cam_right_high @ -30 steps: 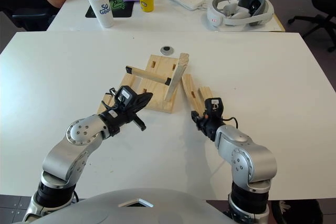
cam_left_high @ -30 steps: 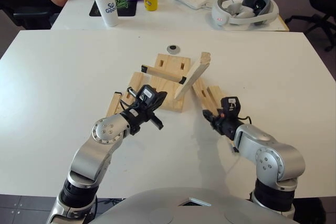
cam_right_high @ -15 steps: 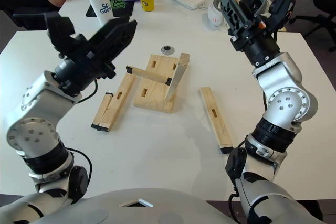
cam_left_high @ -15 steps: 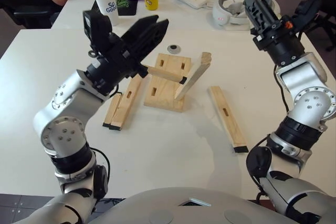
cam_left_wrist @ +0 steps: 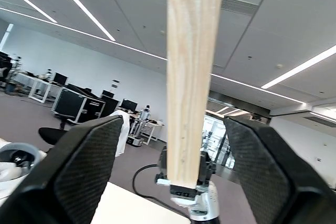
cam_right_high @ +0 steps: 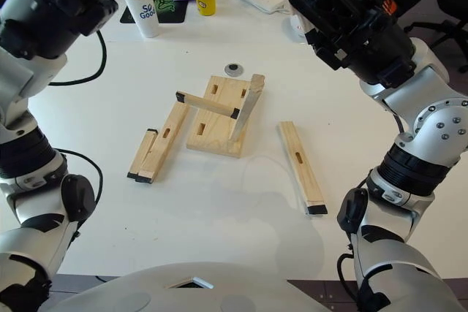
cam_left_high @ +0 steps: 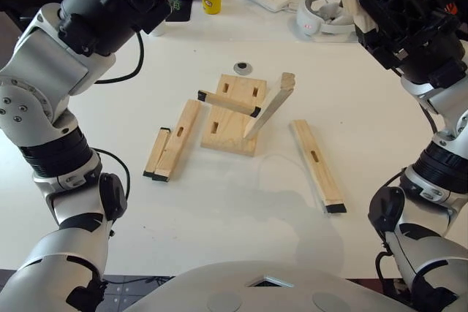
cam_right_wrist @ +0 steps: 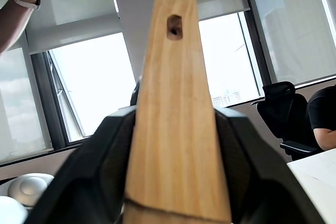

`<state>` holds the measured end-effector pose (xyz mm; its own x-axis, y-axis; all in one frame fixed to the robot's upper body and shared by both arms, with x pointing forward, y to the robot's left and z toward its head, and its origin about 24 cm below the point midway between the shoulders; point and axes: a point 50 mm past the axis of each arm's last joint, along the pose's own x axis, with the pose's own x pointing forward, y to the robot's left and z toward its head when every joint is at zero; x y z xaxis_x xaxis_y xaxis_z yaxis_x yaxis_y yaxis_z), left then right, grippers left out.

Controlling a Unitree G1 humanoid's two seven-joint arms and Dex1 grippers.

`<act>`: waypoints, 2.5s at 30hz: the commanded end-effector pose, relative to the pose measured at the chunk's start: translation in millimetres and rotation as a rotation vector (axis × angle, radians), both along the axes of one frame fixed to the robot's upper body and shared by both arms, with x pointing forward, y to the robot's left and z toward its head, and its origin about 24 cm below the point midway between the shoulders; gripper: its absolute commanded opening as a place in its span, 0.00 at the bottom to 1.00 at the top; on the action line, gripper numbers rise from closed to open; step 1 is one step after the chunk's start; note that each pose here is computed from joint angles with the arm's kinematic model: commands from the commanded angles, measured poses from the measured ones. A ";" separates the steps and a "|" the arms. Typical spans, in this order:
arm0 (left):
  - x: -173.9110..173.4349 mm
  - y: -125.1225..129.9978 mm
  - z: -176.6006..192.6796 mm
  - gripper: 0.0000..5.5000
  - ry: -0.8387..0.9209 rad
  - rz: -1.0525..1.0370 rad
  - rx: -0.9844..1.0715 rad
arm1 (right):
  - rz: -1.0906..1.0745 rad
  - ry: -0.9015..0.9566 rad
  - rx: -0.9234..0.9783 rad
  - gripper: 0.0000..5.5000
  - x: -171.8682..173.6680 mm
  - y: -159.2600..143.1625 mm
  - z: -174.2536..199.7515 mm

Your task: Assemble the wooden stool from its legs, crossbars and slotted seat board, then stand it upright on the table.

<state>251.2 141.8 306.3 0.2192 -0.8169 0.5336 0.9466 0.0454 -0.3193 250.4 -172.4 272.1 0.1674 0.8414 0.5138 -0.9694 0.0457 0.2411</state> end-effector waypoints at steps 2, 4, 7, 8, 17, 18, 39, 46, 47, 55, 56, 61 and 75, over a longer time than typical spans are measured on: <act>-6.1 -3.0 14.2 0.64 -0.021 -0.075 0.032 | 0.057 0.015 -0.020 0.38 -9.0 1.4 -6.3; -3.0 -3.9 13.2 0.64 -0.016 -0.067 0.055 | 0.081 0.018 -0.024 0.38 -11.6 2.0 -7.4; 0.9 -4.8 9.1 0.64 -0.004 -0.057 0.079 | 0.110 0.018 -0.017 0.38 -14.0 2.7 -6.7; 1.6 -5.0 7.6 0.64 -0.002 -0.054 0.085 | 0.117 0.017 -0.017 0.38 -14.7 2.7 -6.5; -3.8 -9.0 9.0 0.64 -0.013 -0.095 0.057 | 0.137 0.022 -0.085 0.38 -18.1 4.4 -17.0; -4.8 -9.5 9.6 0.64 -0.012 -0.100 0.052 | 0.141 0.019 -0.093 0.38 -18.6 5.6 -17.9; -5.2 -0.8 4.8 0.64 0.001 -0.101 0.161 | 0.176 0.002 -0.169 0.38 -21.2 -4.6 -19.5; -4.4 -0.7 9.1 0.64 -0.013 -0.114 0.170 | 0.174 0.020 -0.198 0.38 -21.3 -6.8 -27.9; -4.1 -0.7 9.0 0.64 -0.013 -0.116 0.174 | 0.170 0.021 -0.200 0.38 -21.4 -7.7 -28.9; -2.7 -0.1 9.5 0.54 -0.017 -0.126 0.198 | 0.153 0.020 -0.205 0.38 -21.4 -12.0 -31.2; -2.7 -0.7 9.9 0.52 -0.020 -0.127 0.201 | 0.153 0.022 -0.209 0.38 -21.4 -12.2 -32.5; -2.4 -2.4 10.2 0.39 -0.025 -0.131 0.213 | 0.168 0.029 -0.223 0.38 -23.0 -12.4 -36.4; -3.3 -2.1 10.0 0.37 -0.044 -0.114 0.225 | 0.110 0.080 -0.247 0.51 -12.4 -20.3 -43.5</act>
<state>253.1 139.5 309.0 0.1319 -0.9338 0.3325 0.9505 0.0239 -0.3097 235.6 -188.6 227.2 0.0679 0.9517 0.2995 -0.9540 -0.0259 0.2988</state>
